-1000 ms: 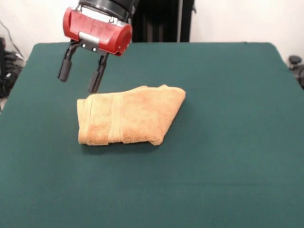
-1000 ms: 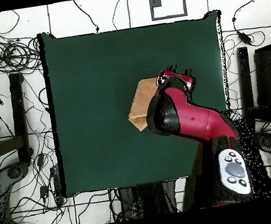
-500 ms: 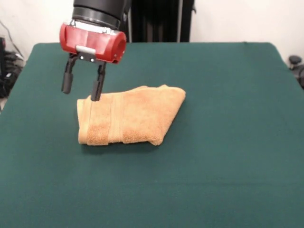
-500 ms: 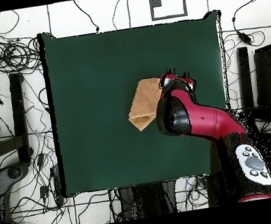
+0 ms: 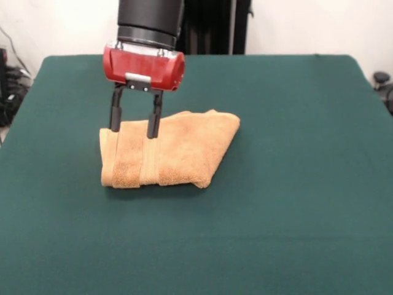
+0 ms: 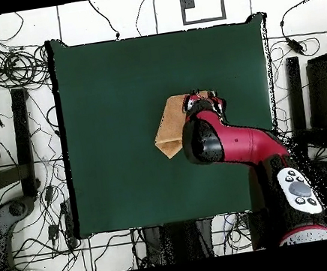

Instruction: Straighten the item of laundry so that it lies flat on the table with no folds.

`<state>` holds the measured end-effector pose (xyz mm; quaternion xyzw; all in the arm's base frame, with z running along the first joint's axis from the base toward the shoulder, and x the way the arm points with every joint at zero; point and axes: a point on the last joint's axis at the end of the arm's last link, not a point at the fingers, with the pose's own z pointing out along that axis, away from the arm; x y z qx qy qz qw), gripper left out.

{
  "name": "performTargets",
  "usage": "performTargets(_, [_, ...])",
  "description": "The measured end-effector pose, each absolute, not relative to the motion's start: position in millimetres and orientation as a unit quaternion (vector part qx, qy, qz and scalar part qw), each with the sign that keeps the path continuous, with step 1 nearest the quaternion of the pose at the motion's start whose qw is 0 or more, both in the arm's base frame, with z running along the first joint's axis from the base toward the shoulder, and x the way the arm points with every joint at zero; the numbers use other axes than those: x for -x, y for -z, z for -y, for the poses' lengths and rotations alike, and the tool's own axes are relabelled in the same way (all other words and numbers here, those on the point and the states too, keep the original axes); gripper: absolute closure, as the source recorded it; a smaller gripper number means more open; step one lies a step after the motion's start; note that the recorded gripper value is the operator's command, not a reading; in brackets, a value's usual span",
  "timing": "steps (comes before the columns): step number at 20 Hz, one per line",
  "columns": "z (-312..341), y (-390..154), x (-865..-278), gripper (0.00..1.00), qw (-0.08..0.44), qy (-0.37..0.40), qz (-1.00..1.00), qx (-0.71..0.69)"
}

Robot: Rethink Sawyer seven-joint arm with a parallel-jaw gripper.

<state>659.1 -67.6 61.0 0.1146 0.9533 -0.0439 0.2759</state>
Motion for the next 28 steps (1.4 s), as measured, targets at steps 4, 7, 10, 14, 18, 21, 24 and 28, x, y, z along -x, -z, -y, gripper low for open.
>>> performTargets(4, [65, -58, -661, 0.00, 0.274, 0.031, -0.955, -0.107])
performTargets(7, [71, -52, -665, 0.00, 0.278, 0.010, -0.954, -0.107])
performTargets(10, [78, -43, -665, 0.00, 0.278, -0.006, -0.954, -0.110])
performTargets(14, [99, -22, -659, 0.00, 0.275, -0.035, -0.954, -0.117])
performTargets(18, [114, -5, -648, 0.00, 0.266, -0.053, -0.955, -0.122])
performTargets(21, [117, 8, -640, 0.00, 0.254, -0.065, -0.957, -0.123])
performTargets(24, [116, 18, -633, 0.00, 0.244, -0.074, -0.959, -0.120])
performTargets(28, [111, 24, -630, 0.00, 0.237, -0.085, -0.961, -0.117])
